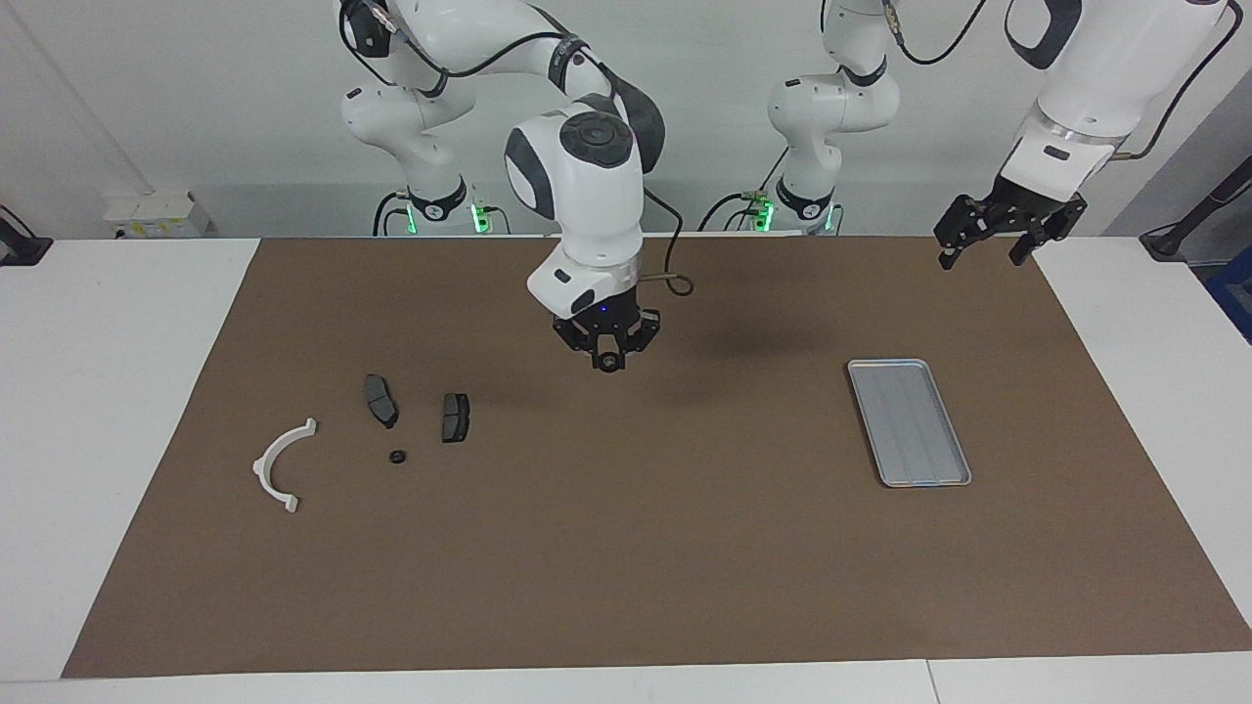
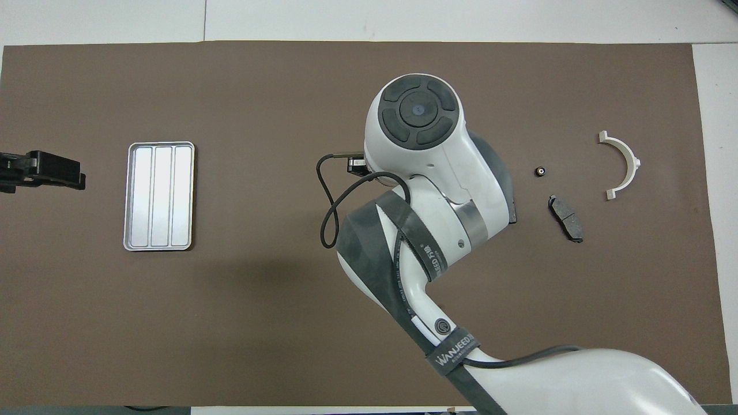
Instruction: Pick bearing gear from pile to tray
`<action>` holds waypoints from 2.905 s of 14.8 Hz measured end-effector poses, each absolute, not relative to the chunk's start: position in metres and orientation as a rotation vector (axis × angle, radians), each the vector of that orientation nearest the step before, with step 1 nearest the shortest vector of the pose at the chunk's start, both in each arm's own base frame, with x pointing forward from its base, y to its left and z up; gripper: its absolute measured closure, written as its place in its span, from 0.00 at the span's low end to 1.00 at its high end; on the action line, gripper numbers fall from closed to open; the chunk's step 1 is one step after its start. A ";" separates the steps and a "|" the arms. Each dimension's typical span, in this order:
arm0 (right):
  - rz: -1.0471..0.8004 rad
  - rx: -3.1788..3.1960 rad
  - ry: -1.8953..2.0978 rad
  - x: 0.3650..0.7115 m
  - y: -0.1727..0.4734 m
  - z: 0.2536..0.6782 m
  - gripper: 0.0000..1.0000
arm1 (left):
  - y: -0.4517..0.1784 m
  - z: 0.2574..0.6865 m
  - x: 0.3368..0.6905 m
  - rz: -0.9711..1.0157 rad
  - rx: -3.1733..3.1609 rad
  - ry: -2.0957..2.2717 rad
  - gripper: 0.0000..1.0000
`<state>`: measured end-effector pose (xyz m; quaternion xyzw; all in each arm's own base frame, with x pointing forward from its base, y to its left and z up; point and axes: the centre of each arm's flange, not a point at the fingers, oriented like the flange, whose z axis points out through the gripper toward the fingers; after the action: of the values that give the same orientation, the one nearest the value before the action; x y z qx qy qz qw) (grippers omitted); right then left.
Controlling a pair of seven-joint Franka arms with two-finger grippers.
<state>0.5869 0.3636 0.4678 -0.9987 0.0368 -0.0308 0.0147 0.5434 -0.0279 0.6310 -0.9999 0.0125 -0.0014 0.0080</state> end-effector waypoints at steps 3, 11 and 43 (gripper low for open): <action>-0.094 -3.110 0.095 0.590 0.382 0.430 0.66 | -0.028 0.631 0.543 -0.004 -3.125 0.039 0.00; -0.100 -3.107 0.063 0.583 0.399 0.349 0.66 | -0.028 0.631 0.543 -0.003 -3.125 0.039 0.00; -0.062 -3.106 -0.406 0.656 0.038 0.379 0.00 | -0.453 0.377 0.550 -0.012 -3.123 -0.355 0.00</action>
<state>0.6557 0.0383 0.3793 -0.9914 -0.1294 -0.0199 0.0043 0.5496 -0.4531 0.3768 -0.9936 -0.1128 -0.0038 -0.0006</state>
